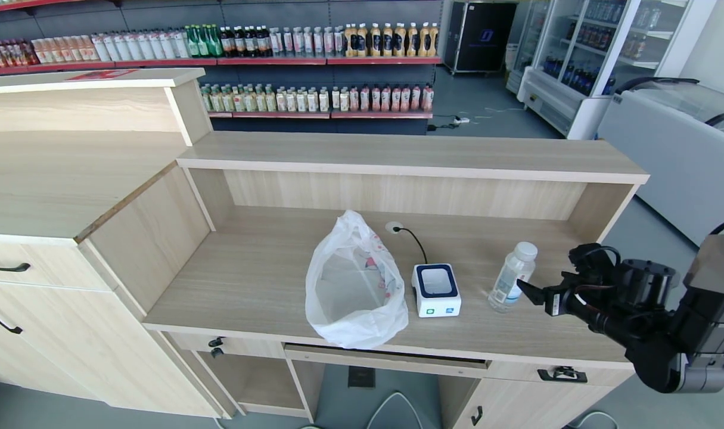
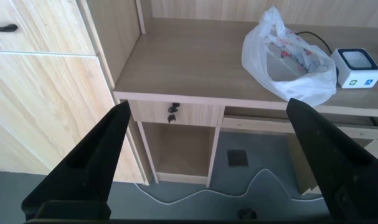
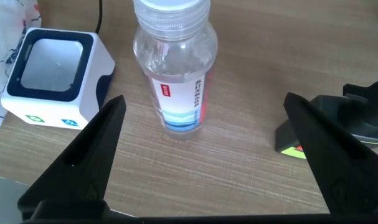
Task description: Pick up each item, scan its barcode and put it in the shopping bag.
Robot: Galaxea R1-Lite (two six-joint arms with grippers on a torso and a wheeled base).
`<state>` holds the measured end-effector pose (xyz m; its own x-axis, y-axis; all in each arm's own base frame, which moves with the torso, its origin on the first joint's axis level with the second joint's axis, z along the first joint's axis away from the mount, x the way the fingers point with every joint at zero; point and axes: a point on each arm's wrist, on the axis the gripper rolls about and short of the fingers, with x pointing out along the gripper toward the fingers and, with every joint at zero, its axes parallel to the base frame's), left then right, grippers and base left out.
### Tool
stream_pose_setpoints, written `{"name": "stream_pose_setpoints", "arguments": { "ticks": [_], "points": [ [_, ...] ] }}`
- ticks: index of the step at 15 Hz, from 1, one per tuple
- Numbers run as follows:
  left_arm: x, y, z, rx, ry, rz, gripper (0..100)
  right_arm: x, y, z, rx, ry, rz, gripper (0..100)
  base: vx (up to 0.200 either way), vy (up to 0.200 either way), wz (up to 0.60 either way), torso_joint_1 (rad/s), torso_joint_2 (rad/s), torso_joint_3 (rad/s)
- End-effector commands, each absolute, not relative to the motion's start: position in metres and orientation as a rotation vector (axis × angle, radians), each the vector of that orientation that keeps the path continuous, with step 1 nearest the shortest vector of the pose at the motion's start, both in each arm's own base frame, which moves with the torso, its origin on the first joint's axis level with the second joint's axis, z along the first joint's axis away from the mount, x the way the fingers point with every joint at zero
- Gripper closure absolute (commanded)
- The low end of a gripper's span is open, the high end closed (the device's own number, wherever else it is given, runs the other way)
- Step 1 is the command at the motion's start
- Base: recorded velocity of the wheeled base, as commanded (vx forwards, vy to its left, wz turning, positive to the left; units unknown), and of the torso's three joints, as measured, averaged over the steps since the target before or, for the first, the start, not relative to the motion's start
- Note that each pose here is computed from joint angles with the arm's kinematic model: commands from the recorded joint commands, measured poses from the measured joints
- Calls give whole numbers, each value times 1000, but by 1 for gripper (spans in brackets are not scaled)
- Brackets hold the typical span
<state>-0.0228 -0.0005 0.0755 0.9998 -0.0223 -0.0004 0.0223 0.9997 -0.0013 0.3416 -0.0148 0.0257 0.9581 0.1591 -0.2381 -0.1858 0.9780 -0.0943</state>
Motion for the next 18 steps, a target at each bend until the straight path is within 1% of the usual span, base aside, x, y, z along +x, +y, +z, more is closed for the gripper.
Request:
{"name": "stream_pose_setpoints", "arguments": {
  "ticks": [1,8,12,18],
  "points": [
    [-23,-1,76,-2,2,-21,0,348,-9,16,-120,244,193,0,0,0,0,0,0,0],
    [-23,-1,76,-2,2,-21,0,366,-3,2,-141,229,204,0,0,0,0,0,0,0],
    [-23,-1,76,-2,2,-21,0,384,8,-2,-145,192,236,0,0,0,0,0,0,0],
    [-23,-1,76,-2,2,-21,0,393,15,-15,-147,195,253,0,0,0,0,0,0,0]
  ]
}}
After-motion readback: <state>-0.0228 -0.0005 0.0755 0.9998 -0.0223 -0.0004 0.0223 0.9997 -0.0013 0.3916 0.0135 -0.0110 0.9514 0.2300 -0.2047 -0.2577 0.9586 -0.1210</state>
